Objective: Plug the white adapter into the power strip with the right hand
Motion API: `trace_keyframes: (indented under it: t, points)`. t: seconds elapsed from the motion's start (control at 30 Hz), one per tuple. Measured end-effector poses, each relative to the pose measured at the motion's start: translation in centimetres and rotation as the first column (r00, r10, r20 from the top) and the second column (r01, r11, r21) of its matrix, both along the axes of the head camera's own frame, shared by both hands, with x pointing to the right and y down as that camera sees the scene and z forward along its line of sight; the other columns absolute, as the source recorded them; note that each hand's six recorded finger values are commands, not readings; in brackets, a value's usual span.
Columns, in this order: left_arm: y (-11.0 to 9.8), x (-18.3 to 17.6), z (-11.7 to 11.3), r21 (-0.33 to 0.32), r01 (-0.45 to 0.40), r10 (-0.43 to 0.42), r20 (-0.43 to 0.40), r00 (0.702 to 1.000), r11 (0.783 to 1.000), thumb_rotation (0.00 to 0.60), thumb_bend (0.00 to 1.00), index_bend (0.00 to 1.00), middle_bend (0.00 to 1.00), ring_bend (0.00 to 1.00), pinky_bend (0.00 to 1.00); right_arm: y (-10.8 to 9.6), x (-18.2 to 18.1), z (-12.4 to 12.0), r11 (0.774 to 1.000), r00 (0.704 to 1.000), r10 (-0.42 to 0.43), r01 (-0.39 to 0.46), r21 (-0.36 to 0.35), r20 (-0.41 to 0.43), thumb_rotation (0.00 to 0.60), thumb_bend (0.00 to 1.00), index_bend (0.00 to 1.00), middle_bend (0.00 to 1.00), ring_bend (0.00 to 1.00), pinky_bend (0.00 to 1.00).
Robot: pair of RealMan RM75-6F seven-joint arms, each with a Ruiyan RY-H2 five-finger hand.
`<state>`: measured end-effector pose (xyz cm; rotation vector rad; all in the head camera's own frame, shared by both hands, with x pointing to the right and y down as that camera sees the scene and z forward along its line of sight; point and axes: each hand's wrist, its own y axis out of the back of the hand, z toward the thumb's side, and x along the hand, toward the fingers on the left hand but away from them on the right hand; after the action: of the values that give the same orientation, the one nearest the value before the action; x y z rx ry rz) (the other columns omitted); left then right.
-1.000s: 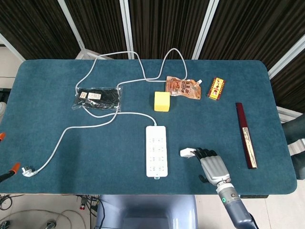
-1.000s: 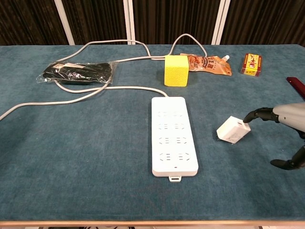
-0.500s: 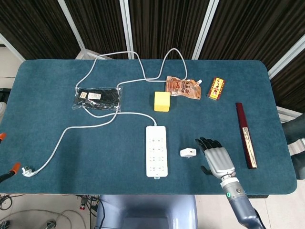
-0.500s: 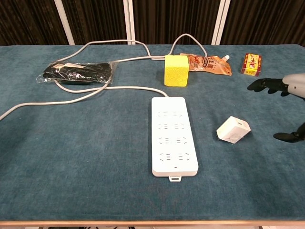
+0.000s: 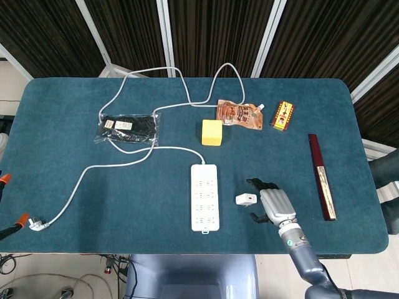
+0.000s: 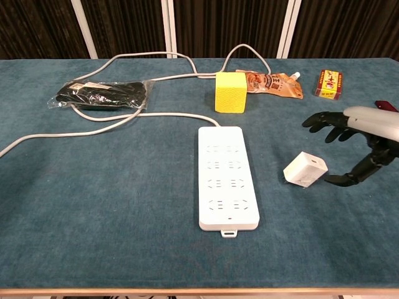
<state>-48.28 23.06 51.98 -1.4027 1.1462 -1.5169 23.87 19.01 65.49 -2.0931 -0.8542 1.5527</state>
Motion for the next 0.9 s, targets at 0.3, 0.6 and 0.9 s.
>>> trace_keyframes:
  t: [0.3, 0.6, 0.9]
  points:
    - [-0.1, -0.2, 0.0, 0.0, 0.008, -0.008, 0.001, 1.0, 1.0, 0.6, 0.17, 0.12, 0.04, 0.0, 0.0, -0.3, -0.4, 1.8, 1.0, 0.999, 0.031, -0.031, 0.007, -0.041, 0.6, 0.34, 0.3, 0.26, 0.31, 0.18]
    - [-0.1, -0.2, 0.0, 0.0, 0.006, -0.006, 0.001, 1.0, 1.0, 0.6, 0.17, 0.12, 0.04, 0.0, 0.0, -0.3, -1.1, 2.7, 0.999, 0.999, 0.046, -0.046, 0.013, -0.025, 0.6, 0.34, 0.4, 0.32, 0.37, 0.2]
    - [-0.1, -0.2, 0.0, 0.001, 0.008, -0.008, 0.002, 1.0, 1.0, 0.6, 0.17, 0.12, 0.04, 0.0, 0.0, -0.3, -0.9, 3.2, 0.998, 0.998, 0.061, -0.061, 0.005, -0.03, 0.6, 0.34, 0.44, 0.35, 0.39, 0.21]
